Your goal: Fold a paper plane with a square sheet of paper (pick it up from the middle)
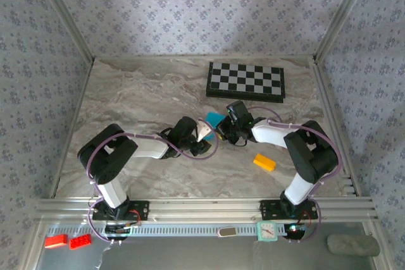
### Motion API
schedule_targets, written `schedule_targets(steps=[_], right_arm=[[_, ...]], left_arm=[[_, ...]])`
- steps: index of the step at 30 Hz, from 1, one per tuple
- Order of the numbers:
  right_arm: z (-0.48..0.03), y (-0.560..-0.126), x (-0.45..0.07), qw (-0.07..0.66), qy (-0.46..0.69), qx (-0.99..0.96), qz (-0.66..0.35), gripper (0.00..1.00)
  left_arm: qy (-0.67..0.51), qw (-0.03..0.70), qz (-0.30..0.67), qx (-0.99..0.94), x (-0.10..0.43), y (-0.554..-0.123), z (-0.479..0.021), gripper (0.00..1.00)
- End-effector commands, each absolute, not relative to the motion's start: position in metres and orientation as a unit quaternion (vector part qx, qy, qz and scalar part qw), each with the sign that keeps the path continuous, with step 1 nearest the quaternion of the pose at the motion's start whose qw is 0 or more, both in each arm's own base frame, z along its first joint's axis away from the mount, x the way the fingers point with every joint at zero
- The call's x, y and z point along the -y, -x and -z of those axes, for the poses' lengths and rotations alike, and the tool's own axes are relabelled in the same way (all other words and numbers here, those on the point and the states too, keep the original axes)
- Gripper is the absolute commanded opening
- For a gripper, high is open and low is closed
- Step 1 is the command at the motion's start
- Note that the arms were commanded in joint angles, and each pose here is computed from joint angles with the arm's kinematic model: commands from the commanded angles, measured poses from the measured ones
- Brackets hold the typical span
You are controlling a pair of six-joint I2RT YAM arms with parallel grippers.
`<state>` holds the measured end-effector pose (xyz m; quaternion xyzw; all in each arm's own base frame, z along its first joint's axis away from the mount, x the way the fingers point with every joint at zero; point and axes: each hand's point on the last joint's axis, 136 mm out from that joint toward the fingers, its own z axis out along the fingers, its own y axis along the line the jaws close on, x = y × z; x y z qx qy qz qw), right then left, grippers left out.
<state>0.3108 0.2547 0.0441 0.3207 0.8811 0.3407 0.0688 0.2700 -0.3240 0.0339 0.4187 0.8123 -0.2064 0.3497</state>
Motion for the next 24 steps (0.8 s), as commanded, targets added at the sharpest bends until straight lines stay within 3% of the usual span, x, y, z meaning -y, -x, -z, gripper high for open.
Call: schedule_targets(steps=[1, 16, 24], right_arm=[[-0.063, -0.312, -0.26, 0.071, -0.315, -0.878, -0.354, 0.03], [-0.071, -0.31, -0.27, 0.052, -0.315, -0.872, -0.371, 0.04], [-0.074, -0.31, -0.269, 0.05, -0.318, -0.87, -0.373, 0.1]], left_arm=[[-0.429, 0.358, 0.202, -0.804, 0.327, -0.27, -0.034, 0.46], [-0.421, 0.368, 0.182, -0.809, 0.324, -0.276, -0.032, 0.4], [-0.415, 0.376, 0.173, -0.81, 0.32, -0.279, -0.034, 0.3]])
